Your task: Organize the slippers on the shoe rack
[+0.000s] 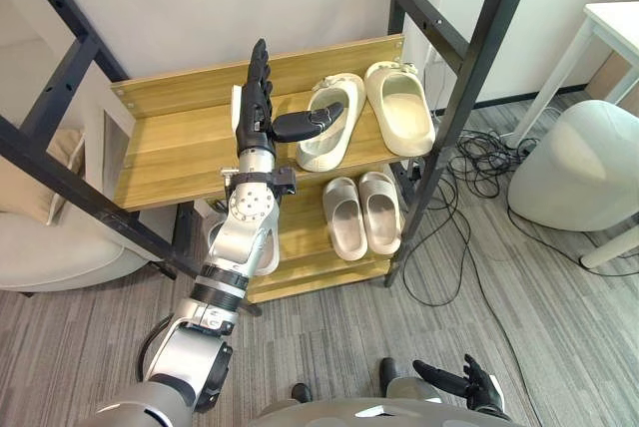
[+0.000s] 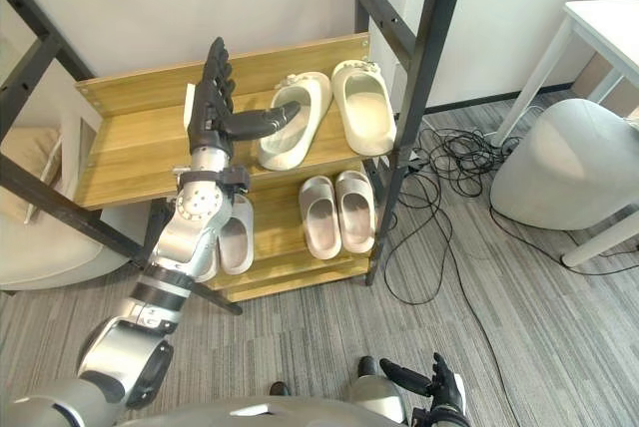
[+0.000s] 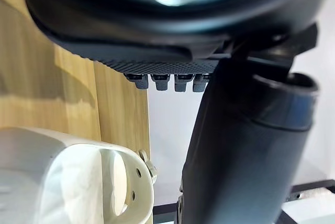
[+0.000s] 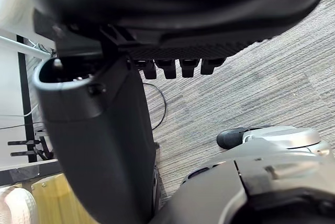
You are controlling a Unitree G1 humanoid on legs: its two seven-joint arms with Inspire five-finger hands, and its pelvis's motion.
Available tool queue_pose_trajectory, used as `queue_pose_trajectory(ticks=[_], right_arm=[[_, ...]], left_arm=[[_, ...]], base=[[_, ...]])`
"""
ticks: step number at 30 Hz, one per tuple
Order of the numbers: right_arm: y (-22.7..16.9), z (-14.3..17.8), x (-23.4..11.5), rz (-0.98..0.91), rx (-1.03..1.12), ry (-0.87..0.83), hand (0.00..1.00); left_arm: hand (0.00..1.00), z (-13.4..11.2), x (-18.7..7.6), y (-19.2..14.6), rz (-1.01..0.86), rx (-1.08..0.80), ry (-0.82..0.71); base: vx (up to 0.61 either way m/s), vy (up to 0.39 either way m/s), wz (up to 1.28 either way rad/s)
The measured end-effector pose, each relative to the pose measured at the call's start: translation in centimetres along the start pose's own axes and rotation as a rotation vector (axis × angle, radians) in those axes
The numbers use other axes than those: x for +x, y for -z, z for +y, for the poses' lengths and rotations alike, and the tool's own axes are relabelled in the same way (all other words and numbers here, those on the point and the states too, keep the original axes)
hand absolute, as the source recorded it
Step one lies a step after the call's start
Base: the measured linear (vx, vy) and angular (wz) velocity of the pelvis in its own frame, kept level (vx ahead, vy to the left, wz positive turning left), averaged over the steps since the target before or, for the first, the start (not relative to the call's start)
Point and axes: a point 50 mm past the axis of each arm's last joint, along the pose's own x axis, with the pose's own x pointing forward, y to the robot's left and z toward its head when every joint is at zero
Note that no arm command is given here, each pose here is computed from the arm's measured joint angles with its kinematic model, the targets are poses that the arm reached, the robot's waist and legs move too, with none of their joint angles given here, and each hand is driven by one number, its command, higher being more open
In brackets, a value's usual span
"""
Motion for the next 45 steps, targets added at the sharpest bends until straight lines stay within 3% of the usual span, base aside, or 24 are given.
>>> queue_pose_trajectory(ticks=[7,11,25,27,45], right_arm=[[0.1,0.0,0.0,0.005,-0.017,-0.010,1.00],[0.0,-0.1,0.0,0.005,-0.025,-0.010,1.00],[0.4,0.0,0.1,0.023,-0.061,-0.022,1.00],[0.4,-0.1,0.1,0.023,-0.064,-0.022,1.00],[0.6,0.2,0.0,0.030,-0.067,-0.025,1.00]], left_arm=[[1.00,0.7,-2.1,2.5,0.109,-0.065,0.010],[1.00,0.0,-2.7,2.0,0.096,-0.106,0.057],[1.00,-6.8,-6.0,3.3,0.195,-0.215,0.385],[1.00,-7.3,-6.1,3.3,0.203,-0.235,0.377],[1.00,-6.7,-5.2,4.0,0.205,-0.136,0.385]], base=[[0.00,0.007,0.04],[0.01,0.013,0.07],[0.01,0.008,0.05],[0.00,0.000,0.00],[0.00,0.005,-0.02]])
